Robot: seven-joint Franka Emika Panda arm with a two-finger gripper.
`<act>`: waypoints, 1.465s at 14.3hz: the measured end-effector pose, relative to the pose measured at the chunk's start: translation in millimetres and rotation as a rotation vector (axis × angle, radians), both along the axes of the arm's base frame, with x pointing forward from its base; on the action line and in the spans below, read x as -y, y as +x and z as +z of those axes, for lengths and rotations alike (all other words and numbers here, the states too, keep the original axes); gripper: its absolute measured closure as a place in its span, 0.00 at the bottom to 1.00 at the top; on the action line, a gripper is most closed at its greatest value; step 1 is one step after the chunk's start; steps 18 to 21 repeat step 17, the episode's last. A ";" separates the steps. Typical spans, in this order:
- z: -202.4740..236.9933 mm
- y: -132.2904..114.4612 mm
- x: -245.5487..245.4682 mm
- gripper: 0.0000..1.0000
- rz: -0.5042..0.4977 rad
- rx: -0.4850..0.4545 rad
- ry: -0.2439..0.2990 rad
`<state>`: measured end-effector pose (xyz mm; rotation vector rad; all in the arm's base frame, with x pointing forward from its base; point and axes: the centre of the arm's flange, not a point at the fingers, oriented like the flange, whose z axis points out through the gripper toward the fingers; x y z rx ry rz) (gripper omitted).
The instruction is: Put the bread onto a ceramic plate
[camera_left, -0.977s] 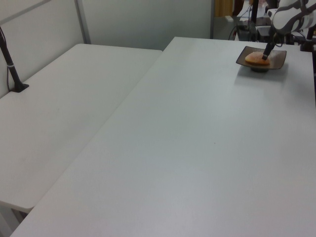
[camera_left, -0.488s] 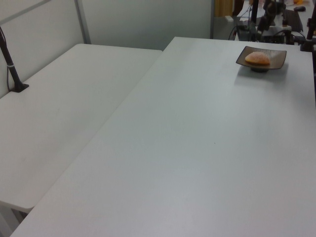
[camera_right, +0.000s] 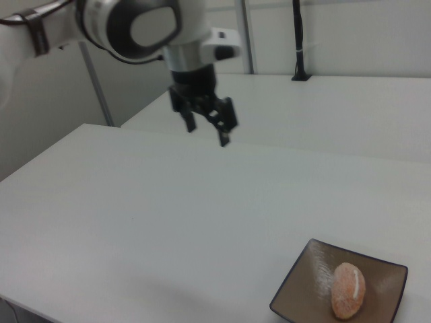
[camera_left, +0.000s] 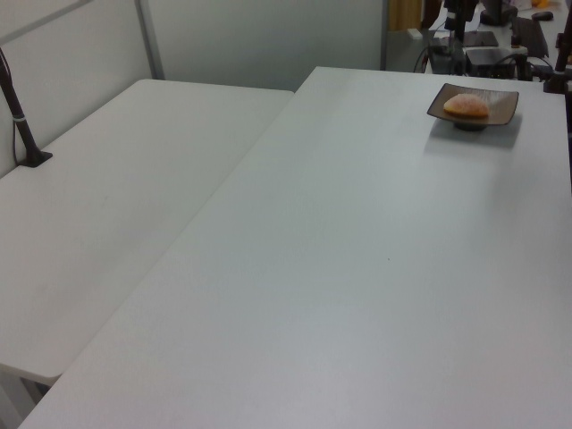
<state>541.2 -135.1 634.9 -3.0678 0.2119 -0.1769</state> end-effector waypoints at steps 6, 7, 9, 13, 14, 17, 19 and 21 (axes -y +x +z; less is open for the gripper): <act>16.4 -2.3 -163.5 0.00 0.186 -0.022 0.008; 13.2 -3.4 -182.0 0.00 0.220 -0.029 0.008; 2.0 -5.3 -208.3 0.00 0.269 -0.050 0.006; -17.5 -1.3 -221.9 0.00 0.333 -0.047 -0.012; -19.4 1.9 -217.7 0.00 0.343 -0.029 -0.016; -20.3 11.7 -192.5 0.00 0.322 0.020 -0.018; -20.3 11.7 -192.5 0.00 0.322 0.020 -0.018; -20.3 11.7 -192.5 0.00 0.322 0.020 -0.018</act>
